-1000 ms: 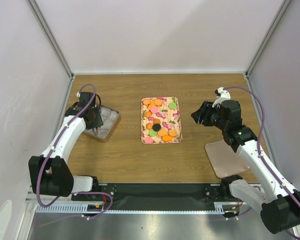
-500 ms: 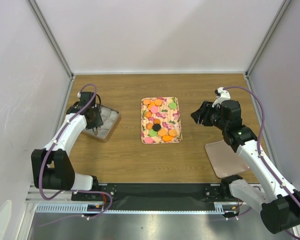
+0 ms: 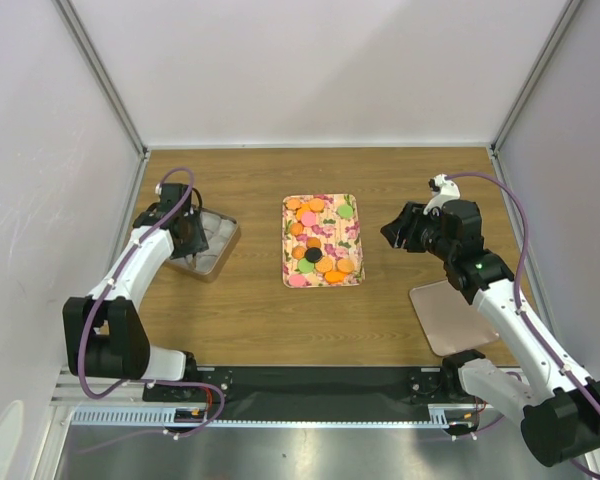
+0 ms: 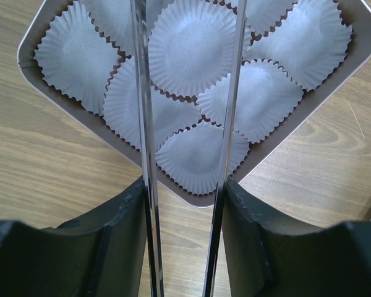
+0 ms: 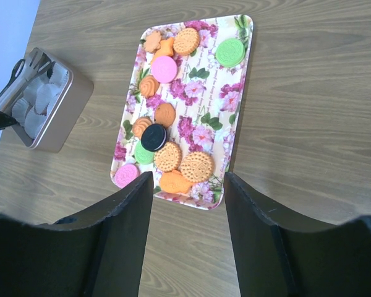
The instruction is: Pack the cookies
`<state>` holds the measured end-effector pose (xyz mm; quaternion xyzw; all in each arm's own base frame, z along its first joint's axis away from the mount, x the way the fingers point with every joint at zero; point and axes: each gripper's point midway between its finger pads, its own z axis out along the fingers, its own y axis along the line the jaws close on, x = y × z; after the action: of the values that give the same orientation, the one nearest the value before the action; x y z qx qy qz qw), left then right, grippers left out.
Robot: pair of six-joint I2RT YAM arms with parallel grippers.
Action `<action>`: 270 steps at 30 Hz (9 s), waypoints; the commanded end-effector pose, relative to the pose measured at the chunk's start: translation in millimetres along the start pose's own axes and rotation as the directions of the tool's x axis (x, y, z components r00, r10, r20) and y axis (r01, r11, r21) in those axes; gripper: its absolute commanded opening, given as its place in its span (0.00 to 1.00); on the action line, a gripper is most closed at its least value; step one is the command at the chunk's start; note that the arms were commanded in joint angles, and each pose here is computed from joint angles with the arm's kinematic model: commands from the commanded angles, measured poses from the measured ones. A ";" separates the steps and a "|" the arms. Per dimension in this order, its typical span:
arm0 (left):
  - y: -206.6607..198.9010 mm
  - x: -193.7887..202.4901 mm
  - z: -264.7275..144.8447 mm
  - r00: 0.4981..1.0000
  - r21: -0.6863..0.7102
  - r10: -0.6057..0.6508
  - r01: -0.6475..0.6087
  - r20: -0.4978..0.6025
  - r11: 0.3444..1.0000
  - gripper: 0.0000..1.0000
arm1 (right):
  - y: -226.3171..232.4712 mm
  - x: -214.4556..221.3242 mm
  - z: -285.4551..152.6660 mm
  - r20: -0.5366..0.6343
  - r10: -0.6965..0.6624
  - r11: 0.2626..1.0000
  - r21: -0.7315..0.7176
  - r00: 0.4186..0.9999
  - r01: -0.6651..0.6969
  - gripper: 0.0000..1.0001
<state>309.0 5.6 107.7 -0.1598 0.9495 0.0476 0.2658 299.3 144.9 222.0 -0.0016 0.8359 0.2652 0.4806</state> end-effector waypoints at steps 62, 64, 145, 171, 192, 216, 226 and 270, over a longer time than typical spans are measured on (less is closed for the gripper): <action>-260.5 63.1 -47.2 0.856 0.263 0.502 -0.516 0.123 0.815 0.47 | -0.2 -7.0 5.7 0.021 -0.015 1.000 0.006 1.000 0.015 0.55; -262.2 67.1 -47.0 0.852 0.266 0.510 -0.522 0.117 0.810 0.47 | -0.4 -7.0 5.2 0.023 -0.017 1.000 0.007 1.000 0.017 0.55; -178.9 8.5 -115.4 0.901 0.219 0.358 -0.411 0.247 0.885 0.37 | 1.1 -8.4 4.1 0.026 -0.016 1.000 0.002 1.000 0.016 0.55; -34.7 10.3 -34.4 0.993 0.083 0.104 -0.109 0.059 0.991 0.40 | 3.6 -2.9 8.6 0.004 -0.007 1.000 -0.018 1.000 0.007 0.54; -34.4 3.9 -14.8 0.994 0.081 0.101 -0.104 0.041 0.991 0.42 | 4.6 -2.3 9.2 0.000 -0.008 1.000 -0.021 1.000 0.008 0.55; -55.7 -12.2 -79.5 0.979 0.187 0.094 -0.129 0.183 0.974 0.47 | 6.6 -0.8 10.2 -0.006 -0.012 1.000 -0.026 1.000 0.012 0.54; -140.1 49.4 -122.6 0.939 0.323 0.274 -0.331 0.208 0.887 0.47 | 4.5 -0.8 11.7 -0.006 -0.013 1.000 -0.016 1.000 0.013 0.54; -208.4 155.2 -91.1 0.841 0.371 0.532 -0.528 0.102 0.764 0.53 | 3.0 0.6 10.5 -0.007 -0.018 1.000 -0.007 1.000 0.018 0.54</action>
<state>202.8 -242.5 101.9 0.1769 0.9503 -0.0574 0.2496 302.2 152.3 208.6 -0.0074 0.8465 0.2653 0.4616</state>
